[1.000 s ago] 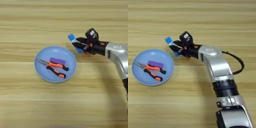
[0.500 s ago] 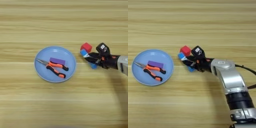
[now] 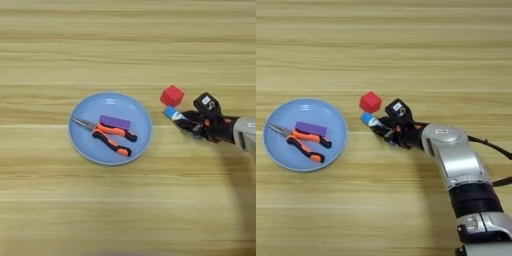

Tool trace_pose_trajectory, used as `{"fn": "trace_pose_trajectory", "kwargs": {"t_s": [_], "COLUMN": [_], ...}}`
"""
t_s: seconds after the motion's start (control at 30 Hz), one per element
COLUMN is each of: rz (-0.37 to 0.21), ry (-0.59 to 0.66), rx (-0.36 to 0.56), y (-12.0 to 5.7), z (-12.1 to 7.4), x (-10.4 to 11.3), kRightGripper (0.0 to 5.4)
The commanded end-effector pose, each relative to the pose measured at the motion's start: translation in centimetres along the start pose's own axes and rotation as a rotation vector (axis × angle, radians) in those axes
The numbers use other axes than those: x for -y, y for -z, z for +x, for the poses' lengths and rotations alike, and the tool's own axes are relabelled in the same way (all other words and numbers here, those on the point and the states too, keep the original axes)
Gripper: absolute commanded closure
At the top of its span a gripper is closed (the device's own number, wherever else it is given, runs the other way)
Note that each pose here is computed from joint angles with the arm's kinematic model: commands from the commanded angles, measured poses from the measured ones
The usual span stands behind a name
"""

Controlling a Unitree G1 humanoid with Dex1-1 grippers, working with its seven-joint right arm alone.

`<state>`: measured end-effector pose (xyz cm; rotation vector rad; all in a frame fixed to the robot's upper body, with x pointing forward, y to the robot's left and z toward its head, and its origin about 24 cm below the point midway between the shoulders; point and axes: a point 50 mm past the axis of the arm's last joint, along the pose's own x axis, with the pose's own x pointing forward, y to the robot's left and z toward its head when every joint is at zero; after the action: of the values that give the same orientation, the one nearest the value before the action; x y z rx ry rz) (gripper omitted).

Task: Move the objects on the table

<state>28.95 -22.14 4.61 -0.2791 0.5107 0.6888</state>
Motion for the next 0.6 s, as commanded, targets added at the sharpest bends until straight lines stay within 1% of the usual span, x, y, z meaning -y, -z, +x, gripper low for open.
{"fn": "trace_pose_trajectory", "kwargs": {"t_s": [0.03, 0.1, 0.17, 0.2, 0.23, 0.43, 0.5, 0.53, 0.6], "rz": [-0.082, -0.086, -0.091, -0.092, -0.098, -0.15, -0.169, -0.181, -0.186], "ry": [0.047, 0.045, 0.056, 0.059, 0.061, 0.086, 0.099, 0.102, 0.091], "rx": [0.066, 0.074, 0.095, 0.105, 0.118, 0.202, 0.251, 0.289, 0.369], "y": [-2.7, -2.9, -3.3, -3.6, -3.9, -5.8, -6.7, -7.4, -8.6], "z": [-0.4, -0.4, -0.5, -0.5, -0.6, -1.2, -1.5, -1.6, -1.9], "x": [1.0, 0.9, 1.0, 1.0, 1.0, 0.7, 0.5, 0.3, -0.2], "kRightGripper": [3.54, 3.25, 3.08, 2.86, 2.76, 1.97, 1.67, 1.53, 1.29]}}
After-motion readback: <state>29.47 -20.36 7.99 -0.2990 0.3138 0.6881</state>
